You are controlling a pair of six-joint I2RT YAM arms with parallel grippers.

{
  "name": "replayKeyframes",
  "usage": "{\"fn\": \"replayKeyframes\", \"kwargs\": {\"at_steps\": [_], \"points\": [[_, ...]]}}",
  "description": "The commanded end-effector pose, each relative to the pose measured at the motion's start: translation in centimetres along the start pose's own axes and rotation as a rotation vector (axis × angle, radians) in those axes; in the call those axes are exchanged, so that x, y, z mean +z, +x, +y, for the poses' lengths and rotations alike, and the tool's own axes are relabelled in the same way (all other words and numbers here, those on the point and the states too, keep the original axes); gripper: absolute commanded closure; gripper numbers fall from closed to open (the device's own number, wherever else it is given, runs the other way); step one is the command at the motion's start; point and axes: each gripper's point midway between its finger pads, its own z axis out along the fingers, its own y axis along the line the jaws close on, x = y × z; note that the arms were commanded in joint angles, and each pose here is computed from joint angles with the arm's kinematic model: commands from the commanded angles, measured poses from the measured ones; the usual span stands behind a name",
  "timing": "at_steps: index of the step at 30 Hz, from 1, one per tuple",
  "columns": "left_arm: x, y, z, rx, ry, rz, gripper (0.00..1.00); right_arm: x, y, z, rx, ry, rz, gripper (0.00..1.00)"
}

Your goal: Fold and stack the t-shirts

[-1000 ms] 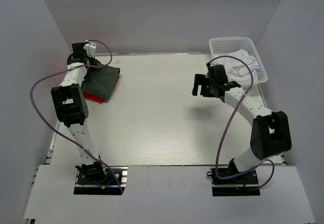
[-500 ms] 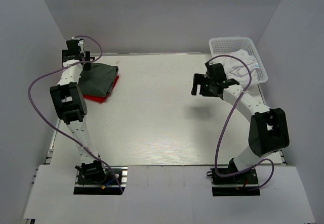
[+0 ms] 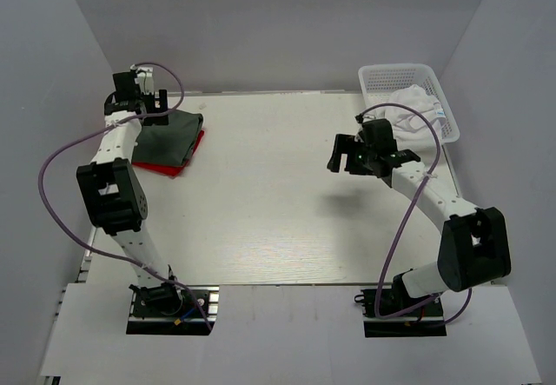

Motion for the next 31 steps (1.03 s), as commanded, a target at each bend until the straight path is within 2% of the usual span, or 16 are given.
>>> {"fn": "replayKeyframes", "kwargs": {"at_steps": [1, 3, 4, 5, 6, 7, 8, 9, 10, 11, 13, 16, 17, 20, 24, 31], "points": [[-3.9, -2.9, -1.4, -0.138, 0.071, -0.091, 0.01, -0.5, -1.0, 1.6, 0.002, -0.079, -0.052, 0.1], [-4.8, -1.8, -2.9, -0.31, 0.109, -0.068, 0.01, -0.4, -0.8, 2.0, -0.002, -0.104, -0.046, 0.1], [-6.8, -2.6, -3.3, -0.353, 0.136, -0.106, 0.01, -0.3, -0.8, 2.0, 0.001, -0.106, -0.046, 0.1], [-7.0, -0.4, -4.6, -0.397, 0.173, -0.074, 0.01, -0.4, -0.7, 2.0, 0.0, -0.106, -0.042, 0.1], [-8.0, -1.1, -5.3, -0.493, 0.207, -0.128, 0.01, -0.3, -0.7, 1.8, 0.001, -0.092, -0.041, 0.1], [-9.2, -1.3, -6.4, -0.505, 0.276, -0.174, 0.01, -0.6, -0.9, 1.8, -0.004, -0.093, -0.057, 0.1], [-11.5, 0.5, -9.1, -0.511, 0.396, -0.195, 0.01, -0.7, -0.7, 1.7, -0.006, -0.088, -0.054, 0.1], [-12.8, 0.5, -10.2, -0.568, 0.447, -0.227, 0.01, -0.6, -0.7, 1.4, -0.003, -0.075, -0.066, 0.1], [-14.0, -0.3, -11.0, -0.574, 0.497, -0.308, 0.01, -0.8, -0.7, 1.3, 0.002, -0.075, -0.074, 0.1], [-14.4, 2.4, -13.6, -0.582, 0.562, -0.257, 0.01, -1.1, -0.7, 1.2, 0.011, -0.073, -0.082, 0.1], [-16.9, 3.0, -15.8, -0.572, 0.634, -0.288, 0.01, -1.3, -0.7, 1.2, 0.02, -0.075, -0.1, 0.1], [-16.5, 6.9, -18.6, -0.559, 0.608, -0.2, 0.01, -1.9, -0.5, 1.4, 0.04, -0.103, -0.154, 0.1], [-16.1, 7.4, -18.6, -0.547, 0.567, -0.188, 0.01, -1.9, 0.1, 1.1, 0.051, -0.093, -0.157, 0.1], [-15.8, 9.5, -21.3, -0.493, 0.576, -0.117, 0.01, -3.2, -0.5, 0.7, 0.081, -0.081, -0.234, 0.1], [-15.5, 10.3, -22.2, -0.466, 0.567, -0.105, 0.01, -3.9, 0.0, -0.5, 0.089, -0.027, -0.257, 0.1], [-16.9, 9.2, -21.4, -0.438, 0.538, -0.171, 0.01, -4.9, 0.5, -0.9, 0.096, -0.015, -0.284, 0.1]]}}
